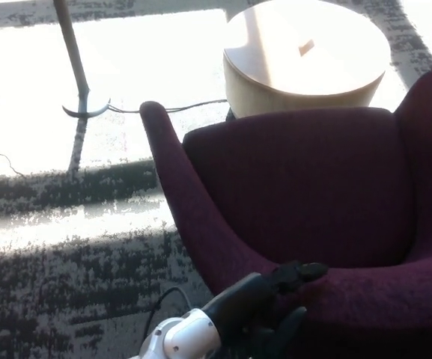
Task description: The robot stands in front of a sofa and uses its left hand to push the left side of the sofa
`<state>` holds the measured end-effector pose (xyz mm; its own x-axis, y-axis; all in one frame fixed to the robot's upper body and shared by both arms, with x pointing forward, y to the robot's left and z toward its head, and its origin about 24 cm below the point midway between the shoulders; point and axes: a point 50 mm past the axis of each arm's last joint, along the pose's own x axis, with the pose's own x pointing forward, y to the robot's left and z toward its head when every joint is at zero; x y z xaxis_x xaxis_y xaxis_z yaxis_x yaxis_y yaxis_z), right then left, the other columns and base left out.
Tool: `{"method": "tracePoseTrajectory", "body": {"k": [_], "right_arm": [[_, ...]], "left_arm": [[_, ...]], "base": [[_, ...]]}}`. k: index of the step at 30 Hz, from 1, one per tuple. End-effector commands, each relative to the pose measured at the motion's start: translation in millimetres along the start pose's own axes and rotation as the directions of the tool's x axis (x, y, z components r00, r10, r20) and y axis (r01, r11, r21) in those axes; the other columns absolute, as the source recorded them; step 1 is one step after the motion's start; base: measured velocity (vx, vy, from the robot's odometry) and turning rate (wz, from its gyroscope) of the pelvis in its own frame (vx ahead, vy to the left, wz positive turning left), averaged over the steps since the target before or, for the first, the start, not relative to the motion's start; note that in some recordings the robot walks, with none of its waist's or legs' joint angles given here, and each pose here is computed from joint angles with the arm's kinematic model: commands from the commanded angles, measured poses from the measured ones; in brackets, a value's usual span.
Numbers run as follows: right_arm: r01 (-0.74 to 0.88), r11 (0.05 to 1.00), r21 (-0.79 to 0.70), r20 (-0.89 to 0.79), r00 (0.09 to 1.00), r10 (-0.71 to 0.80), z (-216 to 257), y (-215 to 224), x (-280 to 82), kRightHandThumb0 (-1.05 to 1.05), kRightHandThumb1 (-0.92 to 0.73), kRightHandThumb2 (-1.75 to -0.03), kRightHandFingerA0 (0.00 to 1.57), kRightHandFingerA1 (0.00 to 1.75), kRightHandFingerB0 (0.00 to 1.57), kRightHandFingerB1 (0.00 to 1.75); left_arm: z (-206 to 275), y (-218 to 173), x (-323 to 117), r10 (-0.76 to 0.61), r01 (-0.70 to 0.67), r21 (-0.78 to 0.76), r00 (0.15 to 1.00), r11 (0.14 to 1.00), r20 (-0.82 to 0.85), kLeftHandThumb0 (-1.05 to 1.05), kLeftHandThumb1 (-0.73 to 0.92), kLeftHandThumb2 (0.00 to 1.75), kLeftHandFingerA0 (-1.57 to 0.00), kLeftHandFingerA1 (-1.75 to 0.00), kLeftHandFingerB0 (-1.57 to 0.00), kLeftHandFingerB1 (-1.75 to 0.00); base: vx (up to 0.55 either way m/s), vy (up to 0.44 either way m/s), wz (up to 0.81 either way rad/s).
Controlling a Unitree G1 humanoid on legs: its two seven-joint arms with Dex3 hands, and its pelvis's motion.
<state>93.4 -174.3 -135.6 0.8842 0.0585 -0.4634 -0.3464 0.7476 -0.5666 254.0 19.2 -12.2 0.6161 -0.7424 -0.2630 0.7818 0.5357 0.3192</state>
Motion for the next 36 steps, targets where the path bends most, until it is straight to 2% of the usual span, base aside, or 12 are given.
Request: {"method": "tracePoseTrajectory", "body": {"k": [1,11,12,13,21,22,23,26,27,32,33,36], "right_arm": [[0.020,1.000,-0.024,0.003,1.000,-0.020,-2.6,-8.3,2.3,-0.60,-0.77,-0.63,0.60,0.66,0.59,0.41],[0.028,0.997,-0.070,0.042,0.999,-0.025,1.5,-9.7,5.3,-0.55,-0.76,-0.63,0.59,0.68,0.59,0.41],[0.029,0.997,-0.065,0.039,0.999,-0.026,1.3,-9.2,5.0,-0.54,-0.76,-0.62,0.60,0.65,0.60,0.41],[0.029,0.997,-0.071,0.041,0.999,-0.026,1.1,-9.2,4.7,-0.53,-0.76,-0.63,0.59,0.60,0.59,0.41],[0.020,0.991,-0.135,0.032,0.999,-0.016,-1.8,-8.3,4.2,-0.53,-0.77,-0.64,0.51,0.43,0.52,0.38],[0.013,0.991,-0.133,0.028,1.000,-0.010,-2.2,-8.2,4.3,-0.52,-0.77,-0.64,0.51,0.43,0.54,0.39],[0.013,0.991,-0.131,0.030,1.000,-0.009,-1.9,-8.1,4.2,-0.51,-0.76,-0.63,0.56,0.47,0.58,0.40],[0.012,0.991,-0.133,0.035,0.999,-0.007,-2.1,-7.8,3.2,-0.53,-0.77,-0.63,0.54,0.51,0.59,0.40],[0.015,0.990,-0.138,0.036,0.999,-0.010,-2.1,-7.7,3.3,-0.54,-0.77,-0.63,0.56,0.53,0.62,0.41],[0.020,0.990,-0.140,0.063,0.998,-0.011,0.6,-8.7,4.5,-0.52,-0.77,-0.63,0.62,0.50,0.64,0.41],[0.021,0.989,-0.143,0.064,0.998,-0.012,0.4,-8.4,3.9,-0.50,-0.76,-0.63,0.62,0.48,0.65,0.41],[0.025,0.985,-0.170,0.070,0.997,-0.013,0.7,-8.7,5.1,-0.52,-0.77,-0.64,0.63,0.45,0.65,0.41]], "left_arm": [[11.2,-22.8,16.1,-0.133,0.134,0.092,0.991,0.987,-0.016,-0.92,0.82,1.22,-0.07,-0.36,-0.07,-0.25],[32.7,-42.5,32.1,-0.188,0.191,0.150,0.981,0.970,-0.038,-0.86,0.79,1.22,0.00,-0.34,-0.06,-0.21],[34.2,-44.6,32.7,-0.187,0.190,0.146,0.982,0.971,-0.032,-0.89,0.92,0.80,-0.05,-0.33,-0.06,-0.25],[35.3,-46.7,33.3,-0.187,0.189,0.147,0.982,0.971,-0.026,-0.81,0.75,1.18,-0.01,-0.40,-0.06,-0.26],[42.6,-57.6,40.1,-0.223,0.224,0.157,0.974,0.962,-0.023,-0.91,0.79,1.20,-0.02,-0.35,-0.08,-0.19],[45.4,-59.9,41.6,-0.228,0.228,0.161,0.973,0.960,-0.015,-0.96,0.92,0.82,-0.05,-0.32,-0.07,-0.22],[46.4,-60.9,42.2,-0.233,0.233,0.158,0.972,0.960,-0.016,-0.91,0.79,1.21,0.00,-0.35,-0.08,-0.19],[49.1,-64.4,43.6,-0.244,0.243,0.162,0.970,0.956,-0.013,-0.92,0.79,1.21,0.00,-0.34,-0.07,-0.19],[50.5,-65.4,43.9,-0.255,0.253,0.170,0.967,0.952,-0.007,-0.90,0.92,0.78,-0.04,-0.32,-0.03,-0.25],[54.5,-67.4,45.7,-0.271,0.266,0.198,0.962,0.943,-0.002,-0.87,0.78,1.21,0.00,-0.38,-0.09,-0.22],[55.5,-68.7,46.0,-0.272,0.267,0.194,0.962,0.944,-0.001,-0.93,0.91,0.80,-0.05,-0.33,-0.07,-0.23],[56.7,-70.9,47.2,-0.280,0.277,0.180,0.960,0.944,-0.009,-0.92,0.92,0.79,-0.04,-0.33,-0.05,-0.23]], "base": [[0.00,0.000,0.00],[0.00,0.000,0.00],[0.00,0.000,0.00],[0.00,0.000,0.00],[0.00,0.000,0.00],[0.00,0.000,0.00],[0.00,0.000,0.00],[0.00,0.000,0.00],[0.00,0.000,0.00],[0.00,0.000,0.00],[0.00,0.000,0.00],[0.00,0.000,0.00]]}}
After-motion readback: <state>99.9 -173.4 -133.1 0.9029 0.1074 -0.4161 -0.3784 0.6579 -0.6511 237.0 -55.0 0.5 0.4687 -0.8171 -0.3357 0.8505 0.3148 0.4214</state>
